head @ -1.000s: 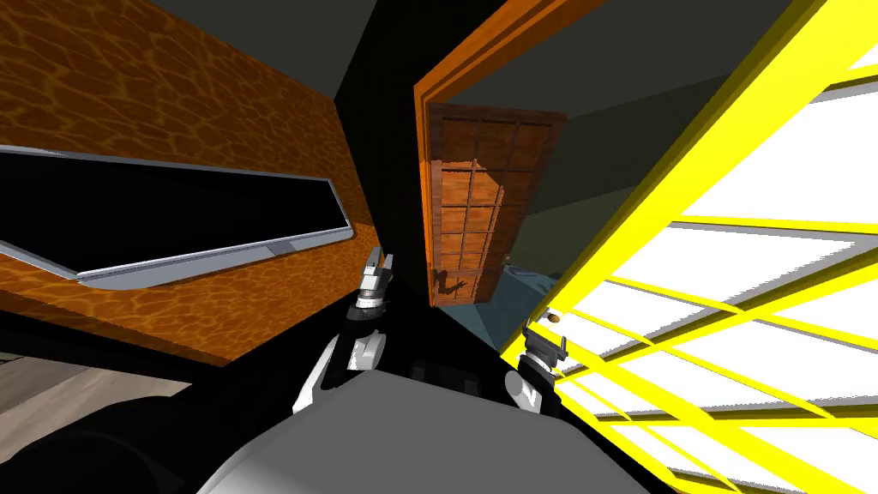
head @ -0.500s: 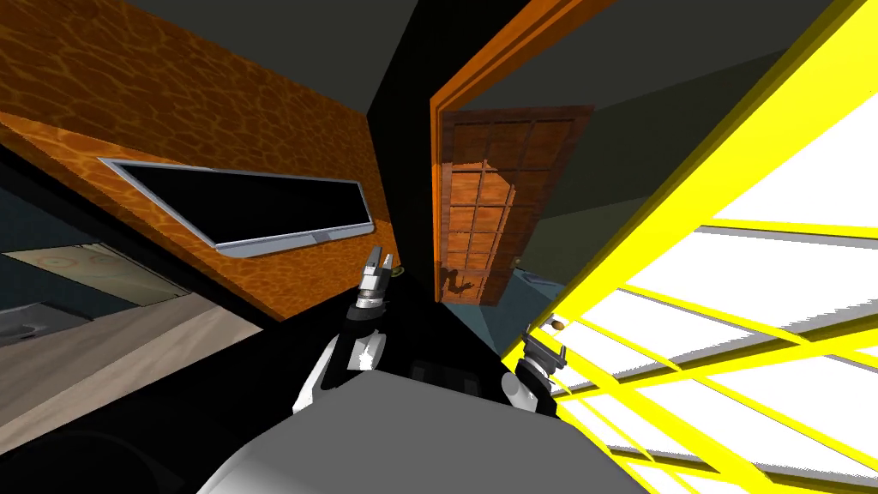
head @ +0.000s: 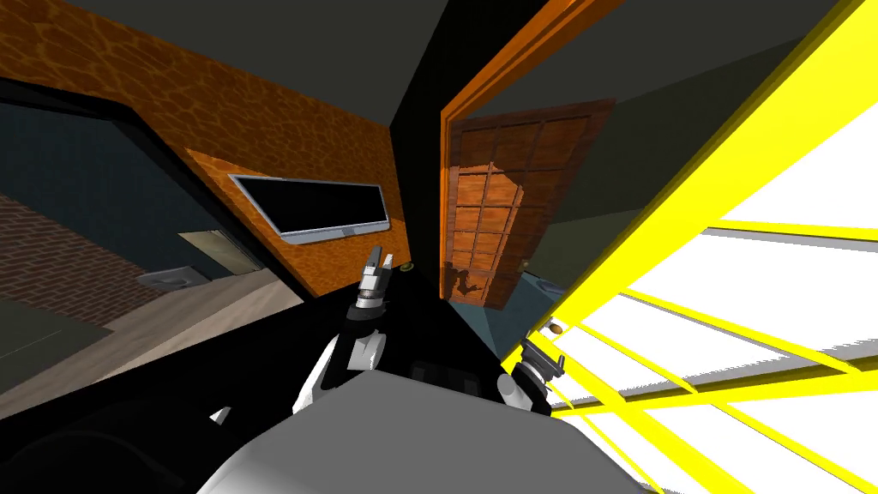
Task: Push the door open
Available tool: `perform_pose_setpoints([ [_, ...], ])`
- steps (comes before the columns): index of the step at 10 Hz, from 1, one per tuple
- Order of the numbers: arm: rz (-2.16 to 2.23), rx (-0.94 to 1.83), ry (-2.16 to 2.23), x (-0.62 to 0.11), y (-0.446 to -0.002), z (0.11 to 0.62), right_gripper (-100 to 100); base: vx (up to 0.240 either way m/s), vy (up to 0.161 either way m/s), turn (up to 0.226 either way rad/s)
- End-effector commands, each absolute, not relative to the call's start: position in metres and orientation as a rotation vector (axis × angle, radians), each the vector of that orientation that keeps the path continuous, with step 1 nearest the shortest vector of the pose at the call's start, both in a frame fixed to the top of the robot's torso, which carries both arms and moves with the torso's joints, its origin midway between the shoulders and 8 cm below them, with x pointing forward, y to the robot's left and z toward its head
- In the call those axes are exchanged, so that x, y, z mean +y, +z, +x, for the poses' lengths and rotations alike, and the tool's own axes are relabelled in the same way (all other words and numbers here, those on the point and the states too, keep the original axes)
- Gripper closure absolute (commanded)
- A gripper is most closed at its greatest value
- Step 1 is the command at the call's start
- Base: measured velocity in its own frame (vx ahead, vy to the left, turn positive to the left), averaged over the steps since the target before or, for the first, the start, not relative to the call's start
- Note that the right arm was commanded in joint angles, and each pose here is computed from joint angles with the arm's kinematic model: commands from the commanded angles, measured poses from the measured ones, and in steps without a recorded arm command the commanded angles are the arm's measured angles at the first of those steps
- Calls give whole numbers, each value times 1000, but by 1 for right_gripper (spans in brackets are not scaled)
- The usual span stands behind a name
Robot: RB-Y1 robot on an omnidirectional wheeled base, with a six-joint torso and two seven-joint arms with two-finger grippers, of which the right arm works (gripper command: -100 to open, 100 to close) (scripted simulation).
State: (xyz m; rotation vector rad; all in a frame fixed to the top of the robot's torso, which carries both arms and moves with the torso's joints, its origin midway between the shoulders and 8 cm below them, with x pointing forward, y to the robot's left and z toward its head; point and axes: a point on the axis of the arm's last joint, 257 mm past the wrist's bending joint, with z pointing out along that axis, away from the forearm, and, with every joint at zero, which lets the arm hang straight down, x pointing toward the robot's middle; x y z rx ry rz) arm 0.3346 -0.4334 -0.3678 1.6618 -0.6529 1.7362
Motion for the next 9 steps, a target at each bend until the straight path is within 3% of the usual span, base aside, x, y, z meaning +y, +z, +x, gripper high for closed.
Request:
perform_pose_setpoints([
  [1, 1669, -694, 1725, -434, -375, 330, -100, -111, -160, 264],
  [5, 1690, -801, 1692, -427, -397, 318, -100, -126, -139, 241],
  [9, 1662, -753, 1701, -449, -388, 316, -100, 50, -100, 31],
])
